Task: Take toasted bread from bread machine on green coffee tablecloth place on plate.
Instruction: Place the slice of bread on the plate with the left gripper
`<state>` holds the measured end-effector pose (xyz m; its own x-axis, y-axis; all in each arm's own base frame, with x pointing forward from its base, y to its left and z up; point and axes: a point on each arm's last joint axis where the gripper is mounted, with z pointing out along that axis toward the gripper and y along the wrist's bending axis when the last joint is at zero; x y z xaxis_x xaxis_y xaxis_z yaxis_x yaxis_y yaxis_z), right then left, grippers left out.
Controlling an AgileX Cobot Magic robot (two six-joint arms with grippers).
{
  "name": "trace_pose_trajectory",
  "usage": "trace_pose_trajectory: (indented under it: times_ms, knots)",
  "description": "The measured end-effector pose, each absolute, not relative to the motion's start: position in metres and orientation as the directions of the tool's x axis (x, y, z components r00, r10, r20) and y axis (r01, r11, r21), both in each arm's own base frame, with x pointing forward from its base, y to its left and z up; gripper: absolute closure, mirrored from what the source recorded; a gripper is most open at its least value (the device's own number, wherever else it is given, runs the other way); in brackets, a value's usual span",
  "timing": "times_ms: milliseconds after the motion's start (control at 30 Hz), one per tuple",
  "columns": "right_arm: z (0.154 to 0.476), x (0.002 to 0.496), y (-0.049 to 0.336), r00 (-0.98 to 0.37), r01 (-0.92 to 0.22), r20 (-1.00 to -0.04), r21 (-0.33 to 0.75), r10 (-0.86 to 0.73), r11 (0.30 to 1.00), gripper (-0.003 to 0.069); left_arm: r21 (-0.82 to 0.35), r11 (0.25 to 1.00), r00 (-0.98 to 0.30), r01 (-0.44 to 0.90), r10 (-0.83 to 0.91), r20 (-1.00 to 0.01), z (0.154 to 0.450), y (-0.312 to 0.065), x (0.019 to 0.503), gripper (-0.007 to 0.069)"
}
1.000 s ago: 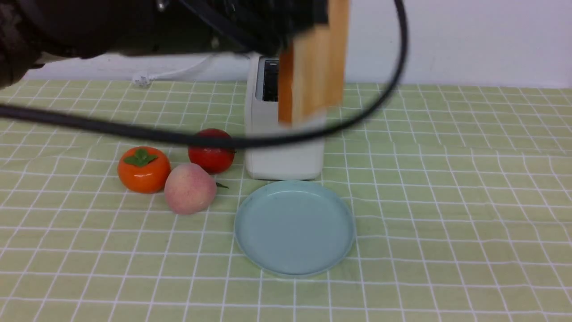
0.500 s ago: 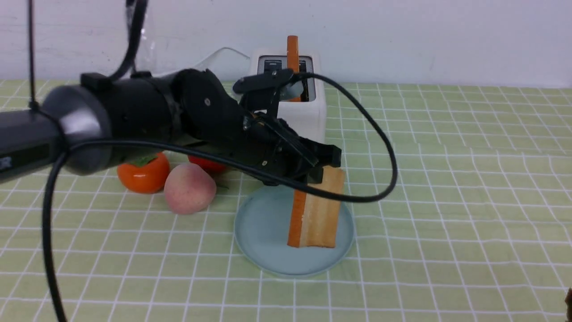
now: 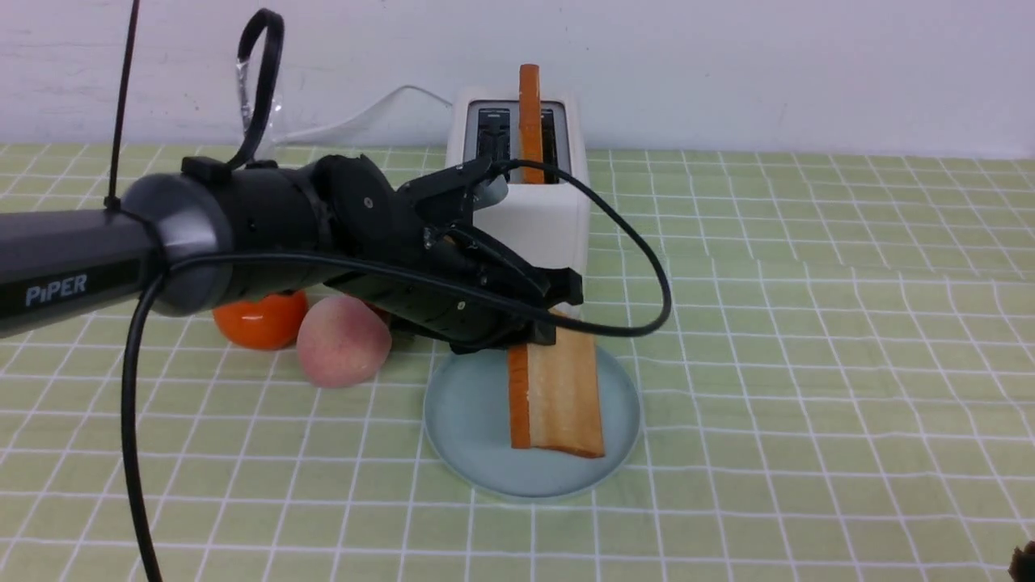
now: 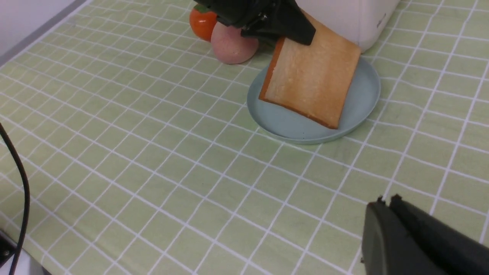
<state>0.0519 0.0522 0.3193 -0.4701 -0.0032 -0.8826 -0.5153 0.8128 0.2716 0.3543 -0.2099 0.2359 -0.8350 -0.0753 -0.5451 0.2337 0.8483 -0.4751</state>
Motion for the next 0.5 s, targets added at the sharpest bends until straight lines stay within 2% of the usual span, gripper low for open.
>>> trace_pose_trajectory:
  times_ms: [100, 233, 333, 500]
  knots:
    - [0.319, 0.051, 0.053, -0.474, -0.521, -0.881, 0.274, -0.007, 0.809, 0.0645, -0.444, 0.859, -0.832, 0.256, -0.038, -0.553, 0.235, -0.209, 0.354, 0.0214]
    - [0.319, 0.051, 0.053, -0.461, -0.537, -0.887, 0.26, -0.021, 0.803, 0.0645, -0.398, 0.877, -0.828, 0.27, 0.0, -0.561, 0.233, -0.206, 0.354, 0.0081]
    - [0.32, 0.05, 0.054, -0.451, -0.554, -0.892, 0.25, -0.033, 0.794, 0.0645, -0.367, 0.893, -0.831, 0.261, 0.014, -0.556, 0.232, -0.203, 0.353, 0.0034]
    - [0.32, 0.05, 0.055, -0.444, -0.565, -0.895, 0.239, -0.047, 0.79, 0.0645, -0.31, 0.921, -0.844, 0.237, 0.037, -0.535, 0.231, -0.197, 0.351, 0.0047]
